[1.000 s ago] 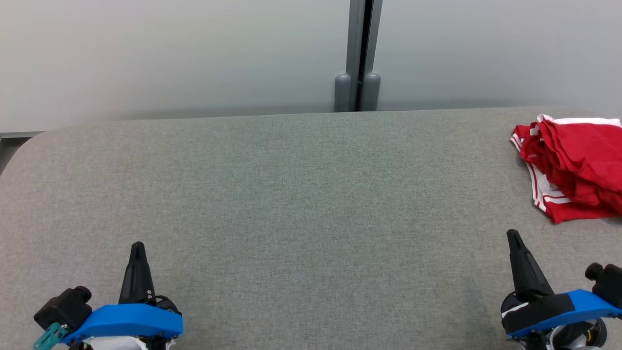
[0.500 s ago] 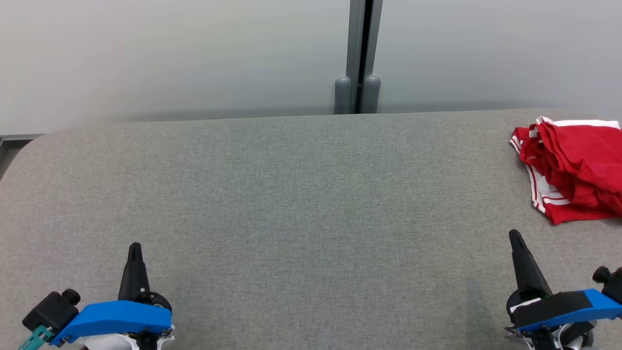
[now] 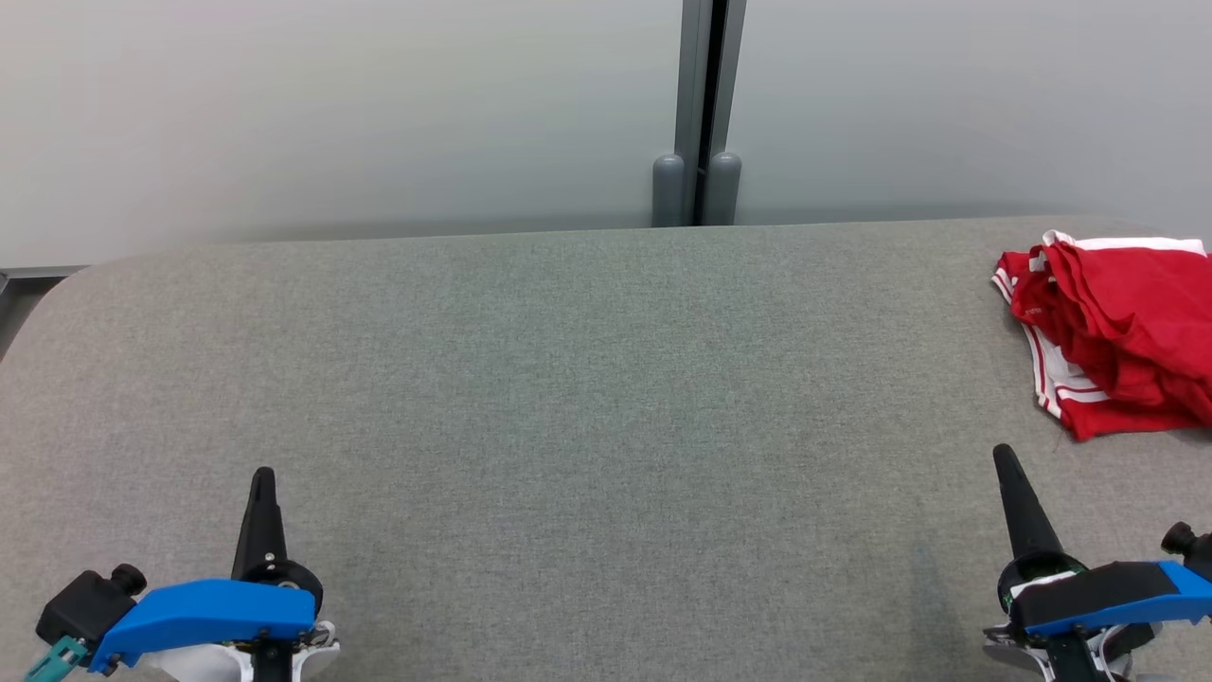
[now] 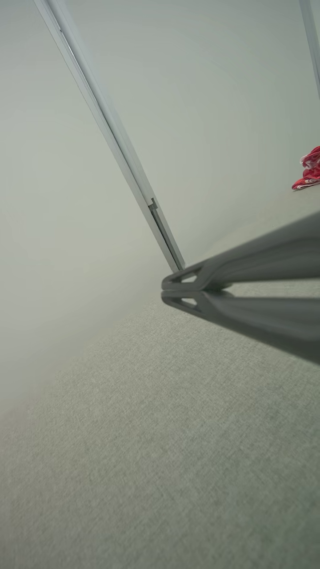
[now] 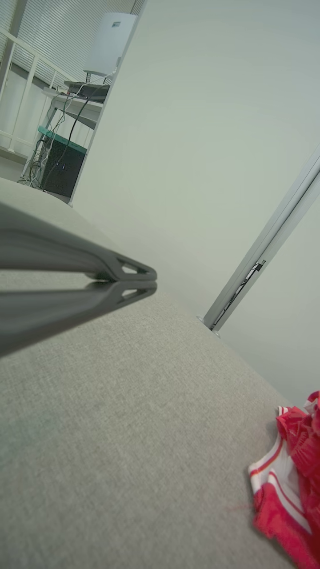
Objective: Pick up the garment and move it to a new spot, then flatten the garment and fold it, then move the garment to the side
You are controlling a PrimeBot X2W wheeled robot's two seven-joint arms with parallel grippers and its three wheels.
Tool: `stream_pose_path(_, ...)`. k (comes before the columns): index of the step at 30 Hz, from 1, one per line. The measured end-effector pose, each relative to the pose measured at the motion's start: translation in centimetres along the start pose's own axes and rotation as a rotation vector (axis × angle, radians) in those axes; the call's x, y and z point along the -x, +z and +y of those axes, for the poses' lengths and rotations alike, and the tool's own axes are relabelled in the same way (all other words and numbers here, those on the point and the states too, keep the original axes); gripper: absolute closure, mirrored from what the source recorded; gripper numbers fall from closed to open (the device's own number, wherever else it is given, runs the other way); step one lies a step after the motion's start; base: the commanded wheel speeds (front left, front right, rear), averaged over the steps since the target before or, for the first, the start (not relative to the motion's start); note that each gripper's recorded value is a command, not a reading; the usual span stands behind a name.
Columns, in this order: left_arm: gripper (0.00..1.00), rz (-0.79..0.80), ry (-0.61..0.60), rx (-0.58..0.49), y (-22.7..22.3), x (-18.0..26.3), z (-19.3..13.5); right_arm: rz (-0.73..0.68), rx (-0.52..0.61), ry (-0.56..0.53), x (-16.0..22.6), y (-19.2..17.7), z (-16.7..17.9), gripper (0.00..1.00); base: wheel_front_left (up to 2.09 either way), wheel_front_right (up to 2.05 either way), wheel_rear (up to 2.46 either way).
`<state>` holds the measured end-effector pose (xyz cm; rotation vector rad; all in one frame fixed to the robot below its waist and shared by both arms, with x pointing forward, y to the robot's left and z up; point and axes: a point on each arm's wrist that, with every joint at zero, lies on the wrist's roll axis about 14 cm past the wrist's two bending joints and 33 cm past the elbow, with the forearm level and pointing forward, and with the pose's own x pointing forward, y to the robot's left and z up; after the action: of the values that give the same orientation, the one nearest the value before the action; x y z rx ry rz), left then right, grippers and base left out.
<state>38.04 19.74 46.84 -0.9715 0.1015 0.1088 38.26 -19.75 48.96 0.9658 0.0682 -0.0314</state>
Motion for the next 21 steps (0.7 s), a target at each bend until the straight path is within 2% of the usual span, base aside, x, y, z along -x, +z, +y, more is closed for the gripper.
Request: stream_pose_path(21,1.0,0.002,-0.032,0.217,0.68,-0.22,-0.79,-0.01,-0.22,0.013,-0.22,0.35,0.29,1.0,0.0,0.0,0.0)
